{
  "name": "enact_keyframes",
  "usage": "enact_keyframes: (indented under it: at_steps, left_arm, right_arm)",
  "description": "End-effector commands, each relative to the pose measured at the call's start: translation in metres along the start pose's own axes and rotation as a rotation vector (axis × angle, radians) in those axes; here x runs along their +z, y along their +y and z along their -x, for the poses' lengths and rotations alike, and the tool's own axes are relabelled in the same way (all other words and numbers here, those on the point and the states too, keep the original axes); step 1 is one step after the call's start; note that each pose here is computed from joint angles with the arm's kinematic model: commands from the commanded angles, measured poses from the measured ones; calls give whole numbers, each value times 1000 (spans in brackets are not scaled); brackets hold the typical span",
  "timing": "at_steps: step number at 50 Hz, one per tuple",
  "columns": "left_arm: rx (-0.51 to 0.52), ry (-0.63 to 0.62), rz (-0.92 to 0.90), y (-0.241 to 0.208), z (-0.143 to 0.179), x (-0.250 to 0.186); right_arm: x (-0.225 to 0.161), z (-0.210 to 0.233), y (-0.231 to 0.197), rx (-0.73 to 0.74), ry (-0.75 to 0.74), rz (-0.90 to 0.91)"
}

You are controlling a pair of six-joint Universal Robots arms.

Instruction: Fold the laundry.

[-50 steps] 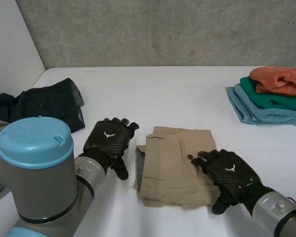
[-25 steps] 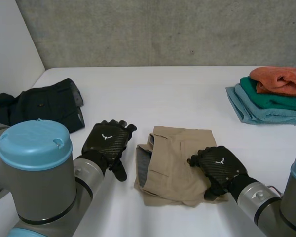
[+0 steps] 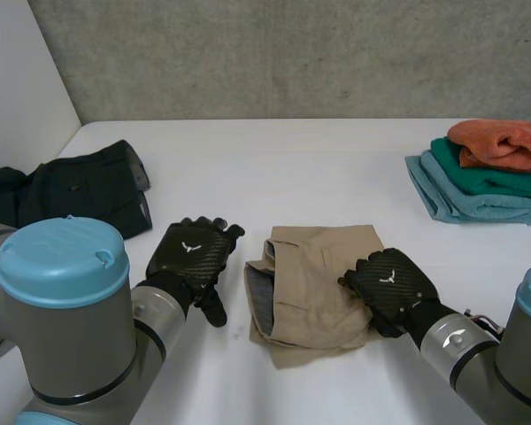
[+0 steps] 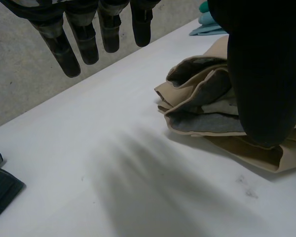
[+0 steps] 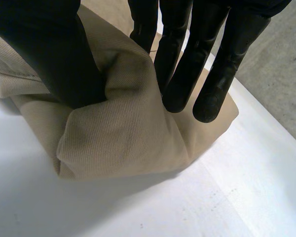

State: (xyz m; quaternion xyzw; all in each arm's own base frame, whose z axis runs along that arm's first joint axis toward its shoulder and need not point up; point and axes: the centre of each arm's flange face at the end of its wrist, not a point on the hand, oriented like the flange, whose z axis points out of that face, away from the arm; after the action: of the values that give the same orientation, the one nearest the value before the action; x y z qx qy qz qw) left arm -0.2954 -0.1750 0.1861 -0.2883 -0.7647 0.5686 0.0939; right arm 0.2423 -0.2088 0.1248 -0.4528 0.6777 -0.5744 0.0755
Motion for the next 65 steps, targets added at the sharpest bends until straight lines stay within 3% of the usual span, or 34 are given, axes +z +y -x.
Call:
enact_keyframes:
  at_steps: [1,12,20,51,65]
  left_arm:
    - [0,-1,6,2,0,-1]
    - [0,-1,11,4,1,0]
    - [0,-1,13,4,1,-1]
    - [-2,-1,14,4,1,0]
    - [-2,-1,14,4,1,0]
  right_arm:
    - [1,-3,-2,-14,4,12]
    - [-16,10,6,98,-129,135]
    - [-16,5,10,126,-130,127]
    - [7,-4,10,76,-97,59]
    - [22,-24,-9,-62,-15,-60]
